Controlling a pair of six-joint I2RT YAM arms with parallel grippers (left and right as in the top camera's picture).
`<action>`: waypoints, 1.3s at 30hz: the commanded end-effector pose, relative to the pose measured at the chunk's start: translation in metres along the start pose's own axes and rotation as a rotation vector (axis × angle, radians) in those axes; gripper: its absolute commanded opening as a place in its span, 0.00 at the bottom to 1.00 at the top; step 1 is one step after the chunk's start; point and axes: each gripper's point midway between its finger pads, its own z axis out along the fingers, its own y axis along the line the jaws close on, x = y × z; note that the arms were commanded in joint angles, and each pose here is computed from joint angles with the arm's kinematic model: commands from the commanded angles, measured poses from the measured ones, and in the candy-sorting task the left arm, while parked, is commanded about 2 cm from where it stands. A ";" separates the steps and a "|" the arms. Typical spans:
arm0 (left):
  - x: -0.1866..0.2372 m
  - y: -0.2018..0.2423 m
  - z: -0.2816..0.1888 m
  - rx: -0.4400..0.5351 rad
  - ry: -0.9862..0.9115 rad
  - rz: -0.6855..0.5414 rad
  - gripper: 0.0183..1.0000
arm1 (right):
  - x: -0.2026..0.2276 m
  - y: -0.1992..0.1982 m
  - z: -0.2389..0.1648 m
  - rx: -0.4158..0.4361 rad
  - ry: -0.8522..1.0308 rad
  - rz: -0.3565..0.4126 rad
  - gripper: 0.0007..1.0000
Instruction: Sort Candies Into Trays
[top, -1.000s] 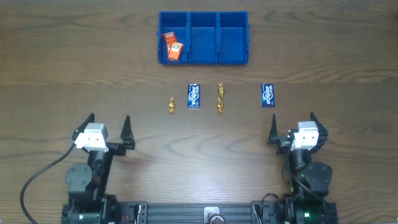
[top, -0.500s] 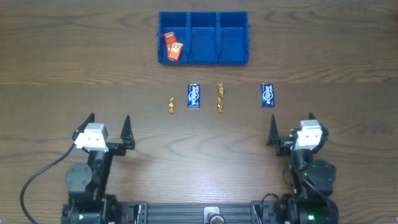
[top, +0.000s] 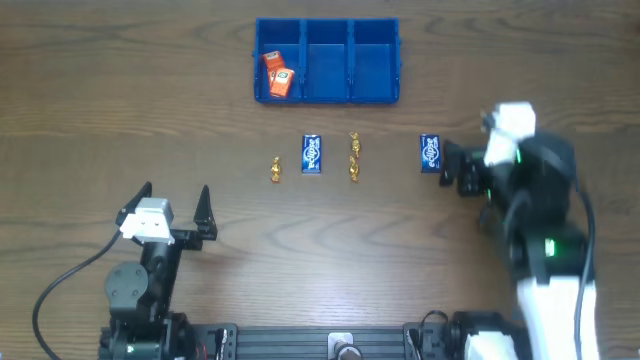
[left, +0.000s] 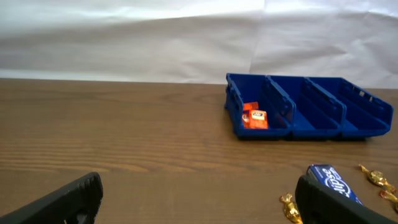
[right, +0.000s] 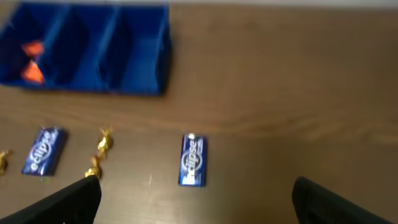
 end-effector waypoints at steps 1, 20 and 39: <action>0.017 -0.001 0.001 0.013 0.053 -0.003 1.00 | 0.008 -0.002 0.047 0.002 0.218 0.075 1.00; 0.017 -0.001 0.001 0.013 0.053 -0.003 1.00 | 0.106 0.009 0.155 0.027 0.623 0.084 1.00; 0.017 -0.001 0.001 0.013 0.053 -0.003 1.00 | 0.108 0.006 0.177 0.090 0.610 0.068 1.00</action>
